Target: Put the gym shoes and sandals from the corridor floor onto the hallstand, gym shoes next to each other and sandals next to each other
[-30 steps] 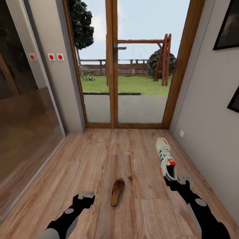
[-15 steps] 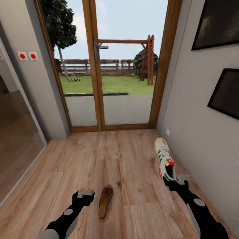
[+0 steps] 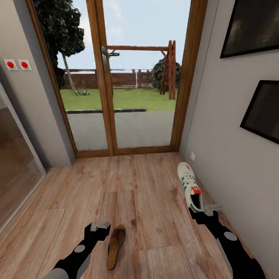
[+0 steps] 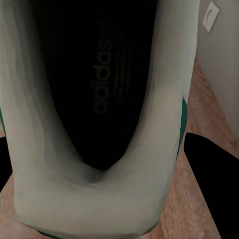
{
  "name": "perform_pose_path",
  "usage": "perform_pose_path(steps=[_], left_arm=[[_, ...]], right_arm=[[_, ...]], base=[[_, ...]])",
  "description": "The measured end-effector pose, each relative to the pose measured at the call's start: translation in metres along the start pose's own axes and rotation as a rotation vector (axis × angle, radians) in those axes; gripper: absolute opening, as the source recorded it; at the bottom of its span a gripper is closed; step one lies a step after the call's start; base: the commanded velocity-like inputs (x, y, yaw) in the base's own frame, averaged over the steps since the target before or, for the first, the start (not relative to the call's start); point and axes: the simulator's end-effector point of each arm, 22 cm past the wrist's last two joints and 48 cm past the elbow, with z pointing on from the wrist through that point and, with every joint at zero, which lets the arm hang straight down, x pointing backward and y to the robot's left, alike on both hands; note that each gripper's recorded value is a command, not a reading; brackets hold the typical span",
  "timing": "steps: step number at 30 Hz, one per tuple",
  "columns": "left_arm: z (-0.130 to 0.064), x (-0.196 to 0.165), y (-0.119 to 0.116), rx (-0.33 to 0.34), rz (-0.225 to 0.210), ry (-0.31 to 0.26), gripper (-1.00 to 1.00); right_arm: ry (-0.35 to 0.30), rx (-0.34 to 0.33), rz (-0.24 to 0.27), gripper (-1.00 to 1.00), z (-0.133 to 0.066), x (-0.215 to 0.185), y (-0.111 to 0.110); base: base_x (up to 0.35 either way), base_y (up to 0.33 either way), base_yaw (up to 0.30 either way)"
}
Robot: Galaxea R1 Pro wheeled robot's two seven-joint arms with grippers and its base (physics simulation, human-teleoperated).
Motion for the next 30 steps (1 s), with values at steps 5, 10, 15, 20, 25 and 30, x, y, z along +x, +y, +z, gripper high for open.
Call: perform_pose_path(steps=[5,10,15,20,25,30], left_arm=[[0.0,-0.001,0.0,-0.001,0.0,-0.007,1.0],[0.0,-0.002,0.001,-0.004,-0.003,-0.01,1.0],[-0.001,-0.002,0.001,-0.003,0.0,-0.012,1.0],[0.0,-0.004,-0.001,0.004,0.004,-0.019,1.0],[0.002,0.002,-0.001,0.007,0.005,-0.008,1.0],[0.005,0.014,-0.002,0.009,0.005,0.013,1.0]], right_arm=[[0.0,-0.001,-0.002,-1.0,0.0,0.0,0.0],[-0.001,0.0,-0.002,-1.0,0.0,-0.001,0.0],[-0.001,0.001,-0.002,-1.0,0.0,-0.001,0.0],[-0.001,0.001,-0.003,-1.0,0.0,-0.001,0.0],[0.011,-0.001,-0.001,-1.0,0.002,0.007,0.001],[0.033,-0.003,0.0,-1.0,0.005,0.019,0.002]], base=[[0.043,-0.16,-0.001],[0.125,-0.249,0.078],[0.069,-0.107,0.181],[0.016,-0.024,0.054],[0.002,-0.003,0.008],[0.0,-0.001,0.001]])
